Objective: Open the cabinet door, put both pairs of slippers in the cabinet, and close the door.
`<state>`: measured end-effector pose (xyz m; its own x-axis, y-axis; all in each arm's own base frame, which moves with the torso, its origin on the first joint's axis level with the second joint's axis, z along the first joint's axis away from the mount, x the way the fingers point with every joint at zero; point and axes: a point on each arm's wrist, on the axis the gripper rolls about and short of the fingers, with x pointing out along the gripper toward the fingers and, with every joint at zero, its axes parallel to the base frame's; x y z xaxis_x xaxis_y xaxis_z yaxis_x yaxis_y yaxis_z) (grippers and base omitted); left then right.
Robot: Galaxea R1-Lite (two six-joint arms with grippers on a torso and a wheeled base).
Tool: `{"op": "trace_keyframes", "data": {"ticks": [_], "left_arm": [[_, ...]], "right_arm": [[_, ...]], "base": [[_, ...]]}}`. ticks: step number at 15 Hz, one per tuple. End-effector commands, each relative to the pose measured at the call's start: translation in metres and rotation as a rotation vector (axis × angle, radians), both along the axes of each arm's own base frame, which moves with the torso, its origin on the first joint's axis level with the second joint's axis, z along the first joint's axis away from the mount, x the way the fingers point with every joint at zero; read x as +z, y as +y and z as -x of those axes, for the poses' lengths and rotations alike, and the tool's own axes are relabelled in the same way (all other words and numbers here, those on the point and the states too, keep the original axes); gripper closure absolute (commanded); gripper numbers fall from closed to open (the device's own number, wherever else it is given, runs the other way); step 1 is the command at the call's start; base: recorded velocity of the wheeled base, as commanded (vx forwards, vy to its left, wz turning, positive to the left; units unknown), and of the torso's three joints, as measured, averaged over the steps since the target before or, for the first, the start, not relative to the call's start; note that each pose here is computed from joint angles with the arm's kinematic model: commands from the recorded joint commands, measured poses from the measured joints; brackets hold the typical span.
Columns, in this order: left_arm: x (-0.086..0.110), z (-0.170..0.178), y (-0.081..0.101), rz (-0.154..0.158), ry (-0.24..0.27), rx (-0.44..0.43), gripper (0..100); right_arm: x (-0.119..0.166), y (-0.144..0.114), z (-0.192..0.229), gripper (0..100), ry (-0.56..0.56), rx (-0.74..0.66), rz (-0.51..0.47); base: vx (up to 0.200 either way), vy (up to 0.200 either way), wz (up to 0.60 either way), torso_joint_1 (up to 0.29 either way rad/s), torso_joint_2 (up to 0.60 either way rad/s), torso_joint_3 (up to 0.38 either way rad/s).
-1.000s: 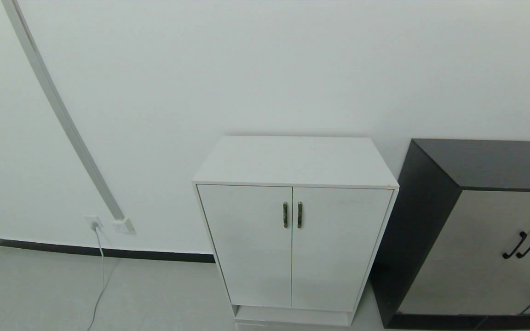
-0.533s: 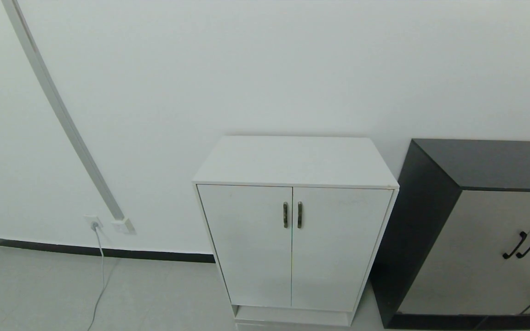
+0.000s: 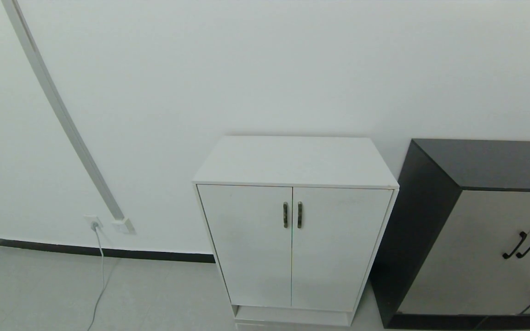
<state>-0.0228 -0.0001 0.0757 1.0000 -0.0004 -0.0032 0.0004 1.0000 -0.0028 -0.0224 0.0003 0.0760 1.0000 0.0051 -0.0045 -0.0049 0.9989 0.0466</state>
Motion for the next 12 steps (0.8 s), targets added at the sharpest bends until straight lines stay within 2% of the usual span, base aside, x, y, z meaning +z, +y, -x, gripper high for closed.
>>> {"op": "trace_keyframes", "data": {"ticks": [1,12], "left_arm": [[0.0000,0.0000,0.0000,0.000,0.000,0.000,100],[0.0000,0.0000,0.0000,-0.003,0.000,-0.001,100]], "right_arm": [[-0.0001,-0.0001,0.0004,100,-0.004,-0.002,-0.016],[-0.0001,-0.0002,0.0004,100,-0.004,-0.005,-0.004]], "base": [[0.000,0.000,0.00,0.000,0.00,0.000],[0.000,0.000,0.00,0.000,0.00,0.000]]}}
